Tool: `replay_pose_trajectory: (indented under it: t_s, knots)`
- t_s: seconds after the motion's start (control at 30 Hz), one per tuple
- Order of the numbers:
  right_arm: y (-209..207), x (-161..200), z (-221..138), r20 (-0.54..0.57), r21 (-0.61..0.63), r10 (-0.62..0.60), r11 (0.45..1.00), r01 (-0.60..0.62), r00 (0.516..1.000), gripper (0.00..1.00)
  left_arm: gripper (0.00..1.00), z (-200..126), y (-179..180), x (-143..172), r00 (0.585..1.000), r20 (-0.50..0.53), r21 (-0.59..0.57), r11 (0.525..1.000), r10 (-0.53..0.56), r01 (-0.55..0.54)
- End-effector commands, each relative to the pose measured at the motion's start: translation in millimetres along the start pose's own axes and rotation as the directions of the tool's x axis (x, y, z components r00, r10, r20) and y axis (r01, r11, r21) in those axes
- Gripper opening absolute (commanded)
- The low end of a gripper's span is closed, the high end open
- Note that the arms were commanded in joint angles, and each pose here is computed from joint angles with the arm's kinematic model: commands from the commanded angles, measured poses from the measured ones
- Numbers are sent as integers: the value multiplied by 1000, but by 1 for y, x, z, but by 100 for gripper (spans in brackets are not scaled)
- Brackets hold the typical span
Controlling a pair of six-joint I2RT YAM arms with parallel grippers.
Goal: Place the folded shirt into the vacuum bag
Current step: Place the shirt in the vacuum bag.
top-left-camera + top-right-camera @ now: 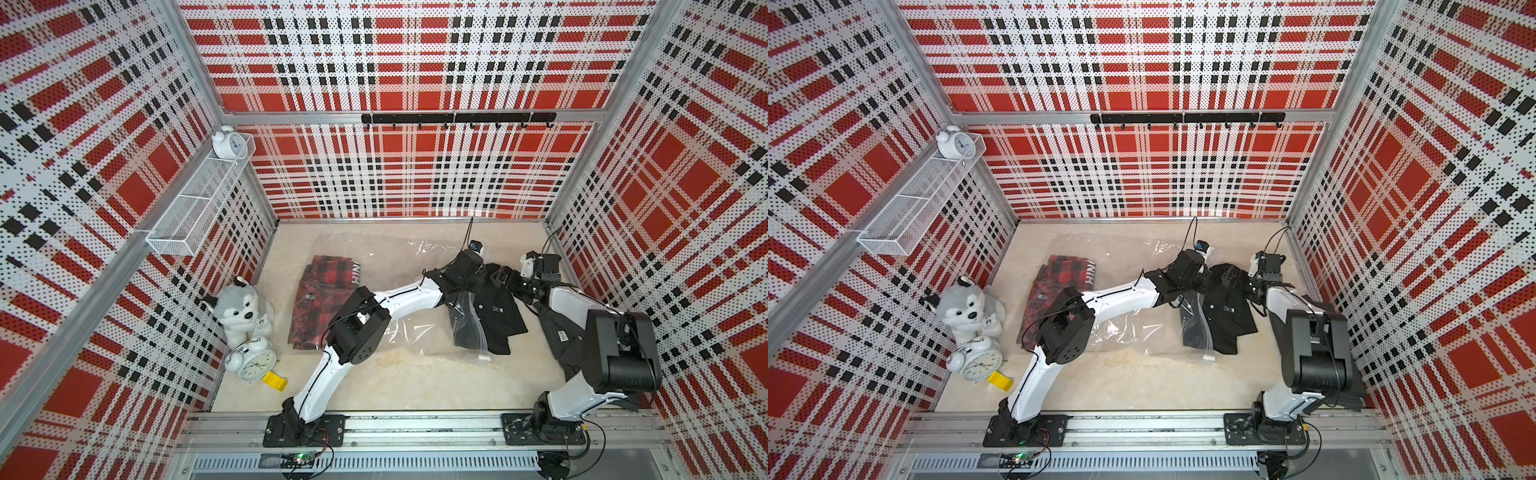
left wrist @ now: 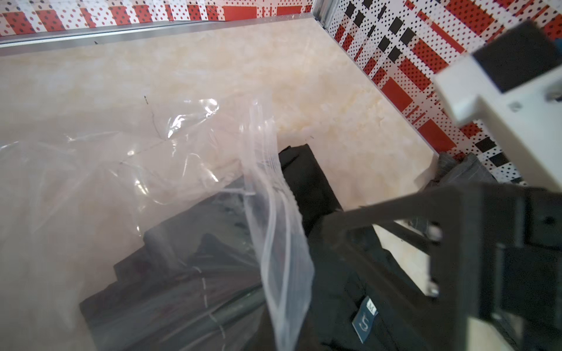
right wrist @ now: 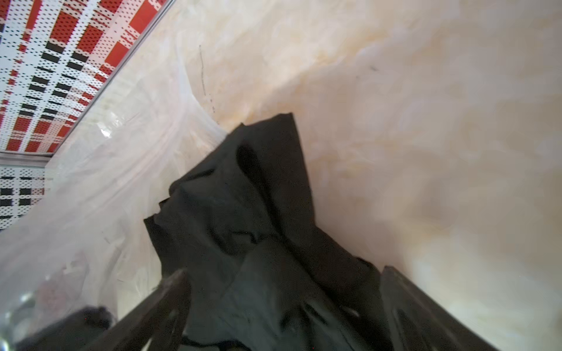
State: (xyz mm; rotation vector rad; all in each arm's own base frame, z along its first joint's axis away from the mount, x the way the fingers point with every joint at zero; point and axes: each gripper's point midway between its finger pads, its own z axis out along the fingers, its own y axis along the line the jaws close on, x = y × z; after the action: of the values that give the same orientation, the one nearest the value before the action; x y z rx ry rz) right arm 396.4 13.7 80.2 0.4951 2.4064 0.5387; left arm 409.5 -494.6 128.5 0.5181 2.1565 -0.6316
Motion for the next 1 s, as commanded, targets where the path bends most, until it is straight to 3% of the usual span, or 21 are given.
replay_pose_trajectory:
  t_s: [0.0, 0.4, 0.57, 0.8, 0.97]
  knots:
    - [-24, 25, -13, -55, 102, -7, 995, 13, 998, 100, 0, 4, 9, -3, 1000, 19, -7, 1000, 1, -1]
    - [-35, 81, -35, -128, 139, 86, 988, -68, 988, 96, 0, 0, 25, 1, 1000, 14, -25, 1000, 13, -13]
    - [-45, 98, -37, -160, 255, 83, 966, -40, 984, 94, 0, -1, 29, 0, 1000, 14, -31, 999, 15, -15]
    - [-48, 88, -55, -98, 352, 58, 936, -21, 994, 95, 0, -7, 26, -2, 1000, 18, -22, 1000, 21, -20]
    - [-53, 111, -36, -174, 334, 88, 942, -25, 981, 95, 0, -9, 20, 0, 1000, 16, -7, 1000, 25, -25]
